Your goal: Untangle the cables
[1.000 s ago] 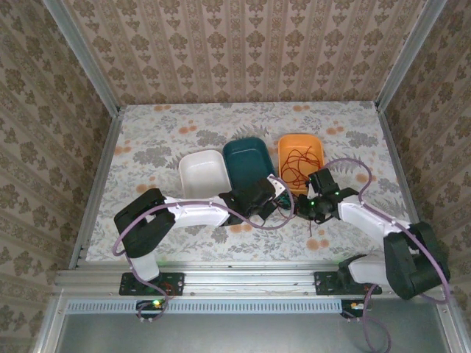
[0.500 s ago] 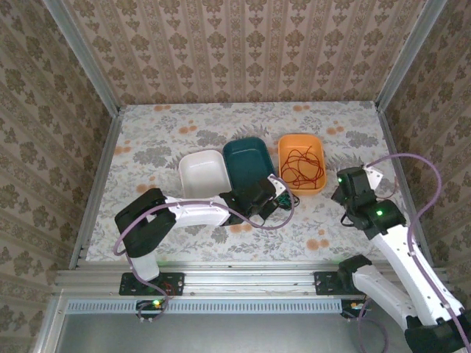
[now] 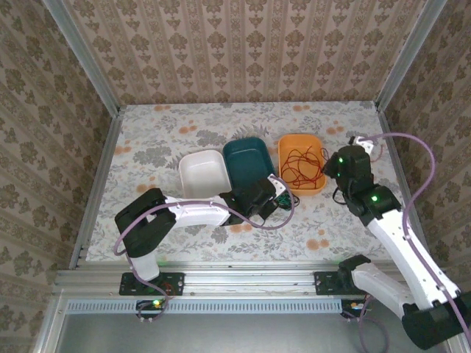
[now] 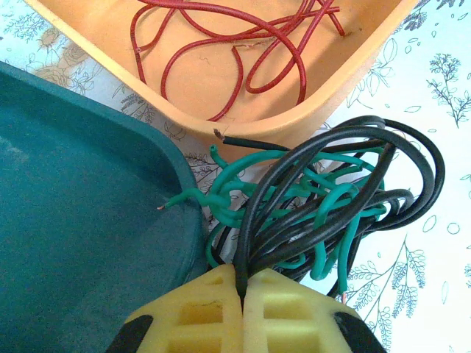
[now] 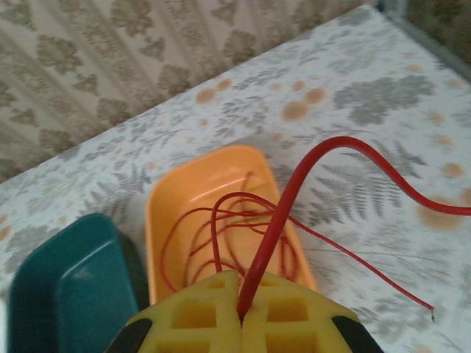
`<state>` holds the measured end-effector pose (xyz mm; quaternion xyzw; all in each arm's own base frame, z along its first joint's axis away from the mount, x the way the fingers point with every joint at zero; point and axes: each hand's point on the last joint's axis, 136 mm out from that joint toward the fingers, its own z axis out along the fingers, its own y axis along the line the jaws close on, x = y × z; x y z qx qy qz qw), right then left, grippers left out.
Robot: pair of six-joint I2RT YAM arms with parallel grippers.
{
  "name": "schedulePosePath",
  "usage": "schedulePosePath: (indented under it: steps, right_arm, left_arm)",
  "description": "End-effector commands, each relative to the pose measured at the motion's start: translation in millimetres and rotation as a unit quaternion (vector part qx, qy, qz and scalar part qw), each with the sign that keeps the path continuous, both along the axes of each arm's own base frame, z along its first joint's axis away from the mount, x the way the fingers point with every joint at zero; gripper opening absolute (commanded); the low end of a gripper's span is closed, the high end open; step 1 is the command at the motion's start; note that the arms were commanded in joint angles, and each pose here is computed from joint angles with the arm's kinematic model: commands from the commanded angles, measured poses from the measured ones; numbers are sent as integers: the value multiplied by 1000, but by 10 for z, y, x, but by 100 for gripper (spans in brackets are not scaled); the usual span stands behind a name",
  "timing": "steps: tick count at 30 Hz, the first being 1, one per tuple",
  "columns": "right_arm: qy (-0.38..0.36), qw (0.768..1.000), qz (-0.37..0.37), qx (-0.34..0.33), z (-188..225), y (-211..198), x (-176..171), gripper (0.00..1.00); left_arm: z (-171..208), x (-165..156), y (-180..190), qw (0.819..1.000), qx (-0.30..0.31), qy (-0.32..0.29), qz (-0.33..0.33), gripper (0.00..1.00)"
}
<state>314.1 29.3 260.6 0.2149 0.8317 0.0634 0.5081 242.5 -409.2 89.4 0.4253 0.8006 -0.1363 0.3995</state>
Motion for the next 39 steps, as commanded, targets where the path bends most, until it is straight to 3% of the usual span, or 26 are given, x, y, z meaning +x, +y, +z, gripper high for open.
schedulePosePath:
  steps: [1, 7, 12, 21, 28, 35, 39]
  right_arm:
    - [-44, 996, 68, 27, 226, 303, 288, 0]
    - [58, 987, 144, 49, -445, 705, 587, 0]
    - [197, 962, 177, 64, -1253, 918, 647, 0]
    - [331, 918, 197, 90, -1959, 1020, 635, 0]
    - [337, 918, 181, 107, -2018, 952, 728, 2]
    - [278, 940, 173, 97, -1574, 879, 758, 36]
    - [250, 954, 146, 74, -1302, 723, 682, 42]
  left_arm:
    - [30, 5, -31, 1000, -1, -2, 0, 0]
    - [24, 10, -15, 1000, 2, -2, 2, 0]
    - [23, 11, -7, 1000, 3, -3, 3, 0]
    - [19, 12, 9, 1000, 7, -3, 4, 0]
    - [35, 18, 15, 1000, 6, -5, 7, 0]
    - [39, 33, 23, 1000, 8, -7, 10, 0]
    - [66, 33, 14, 1000, 2, -10, 10, 0]
